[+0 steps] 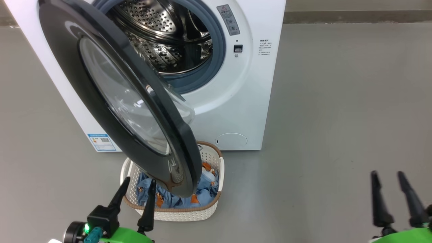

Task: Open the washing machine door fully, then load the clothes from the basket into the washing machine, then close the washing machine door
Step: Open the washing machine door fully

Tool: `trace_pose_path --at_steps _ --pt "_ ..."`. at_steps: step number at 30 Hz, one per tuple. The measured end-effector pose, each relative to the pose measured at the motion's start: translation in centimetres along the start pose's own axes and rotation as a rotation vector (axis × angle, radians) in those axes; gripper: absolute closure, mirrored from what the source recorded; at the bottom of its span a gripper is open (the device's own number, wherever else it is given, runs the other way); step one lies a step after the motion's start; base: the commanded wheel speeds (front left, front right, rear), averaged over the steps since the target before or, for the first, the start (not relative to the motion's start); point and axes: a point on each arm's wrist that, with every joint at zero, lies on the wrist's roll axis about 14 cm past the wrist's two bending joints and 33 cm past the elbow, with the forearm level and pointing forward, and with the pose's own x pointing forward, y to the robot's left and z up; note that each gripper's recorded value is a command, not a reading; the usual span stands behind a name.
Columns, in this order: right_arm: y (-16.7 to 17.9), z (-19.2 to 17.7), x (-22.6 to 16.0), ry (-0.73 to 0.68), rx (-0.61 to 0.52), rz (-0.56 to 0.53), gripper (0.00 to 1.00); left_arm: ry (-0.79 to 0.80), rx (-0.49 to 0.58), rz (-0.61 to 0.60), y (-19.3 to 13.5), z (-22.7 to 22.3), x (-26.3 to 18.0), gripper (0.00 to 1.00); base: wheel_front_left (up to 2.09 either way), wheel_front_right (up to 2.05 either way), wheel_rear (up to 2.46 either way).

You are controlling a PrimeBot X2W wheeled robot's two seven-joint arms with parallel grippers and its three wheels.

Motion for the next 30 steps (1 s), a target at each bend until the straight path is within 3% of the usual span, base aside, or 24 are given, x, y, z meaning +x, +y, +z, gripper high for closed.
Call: trace_pose_path --at_steps 8,30 --pt "2.9 -2.5 -0.9 0.091 -0.042 0.069 0.0 0.003 0.0 0.006 0.1 -0.1 -0.2 0.0 0.0 0.0 0.0" --pt "3.1 -4.4 -1.3 0.146 -0.042 0.067 0.0 0.015 -0.002 0.034 0.6 -0.5 -0.4 0.0 0.0 0.0 0.0"
